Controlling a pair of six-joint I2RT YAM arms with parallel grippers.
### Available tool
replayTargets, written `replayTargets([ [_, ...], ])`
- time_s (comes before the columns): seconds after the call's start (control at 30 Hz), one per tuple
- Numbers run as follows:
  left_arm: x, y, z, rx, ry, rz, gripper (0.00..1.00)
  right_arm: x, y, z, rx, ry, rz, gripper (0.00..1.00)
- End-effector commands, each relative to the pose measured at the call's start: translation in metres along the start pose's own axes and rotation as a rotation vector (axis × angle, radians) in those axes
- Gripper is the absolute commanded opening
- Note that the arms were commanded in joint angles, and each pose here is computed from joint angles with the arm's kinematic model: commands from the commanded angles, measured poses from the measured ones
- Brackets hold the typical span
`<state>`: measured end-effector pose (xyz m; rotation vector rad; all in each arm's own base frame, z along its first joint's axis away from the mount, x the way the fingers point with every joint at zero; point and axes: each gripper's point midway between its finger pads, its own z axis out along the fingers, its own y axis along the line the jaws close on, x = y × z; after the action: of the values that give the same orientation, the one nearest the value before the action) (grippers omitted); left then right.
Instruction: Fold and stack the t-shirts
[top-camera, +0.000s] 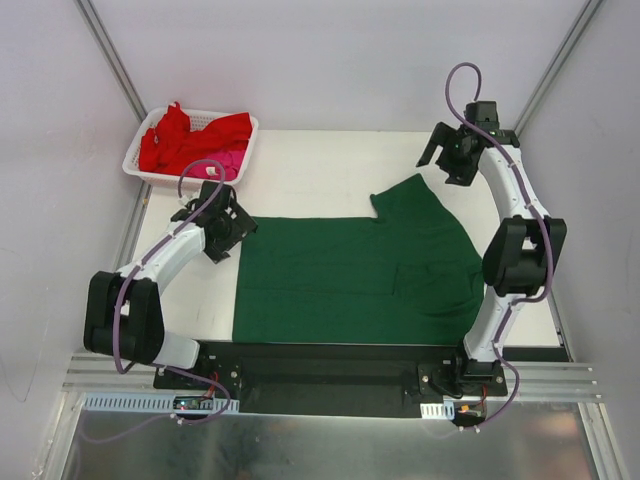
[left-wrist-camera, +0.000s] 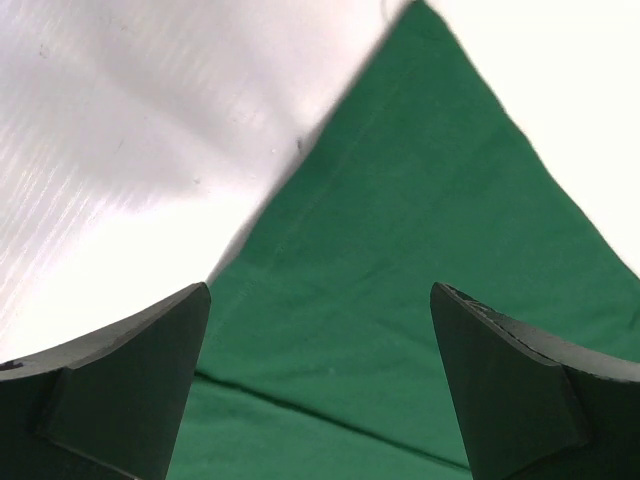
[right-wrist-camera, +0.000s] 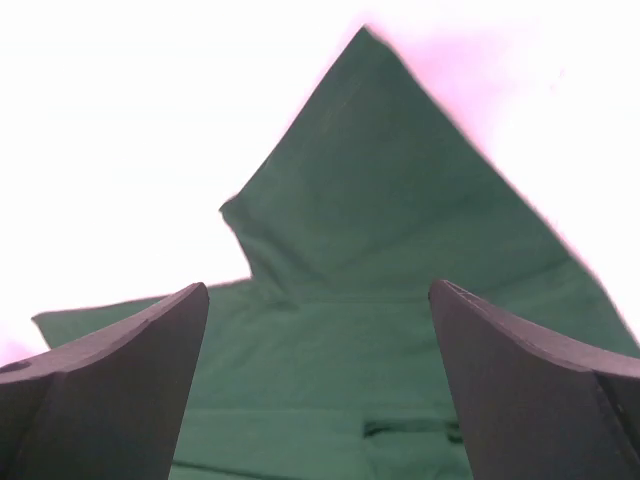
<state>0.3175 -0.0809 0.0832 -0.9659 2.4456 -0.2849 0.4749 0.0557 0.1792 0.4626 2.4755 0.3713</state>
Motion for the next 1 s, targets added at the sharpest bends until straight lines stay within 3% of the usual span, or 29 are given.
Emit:
replayTargets([
  [0.0, -0.023, -0.006, 0.001, -0.032, -0.073, -0.008, 0.90, -0.030, 0.010, 0.014, -0.092, -0.051, -0.056, 0.96],
  [0.17, -0.038, -0.018, 0.018, -0.063, -0.080, 0.076, 0.81, -0.040, 0.022, 0.035, -0.153, -0.030, -0.099, 0.96],
  [0.53, -0.077, -0.039, 0.064, -0.153, -0.163, 0.110, 0.70, -0.040, 0.019, 0.074, -0.177, -0.022, -0.106, 0.96],
  [0.97, -0.074, -0.062, 0.100, -0.176, -0.177, 0.228, 0.63, -0.048, -0.006, 0.093, -0.172, -0.004, -0.042, 0.96],
])
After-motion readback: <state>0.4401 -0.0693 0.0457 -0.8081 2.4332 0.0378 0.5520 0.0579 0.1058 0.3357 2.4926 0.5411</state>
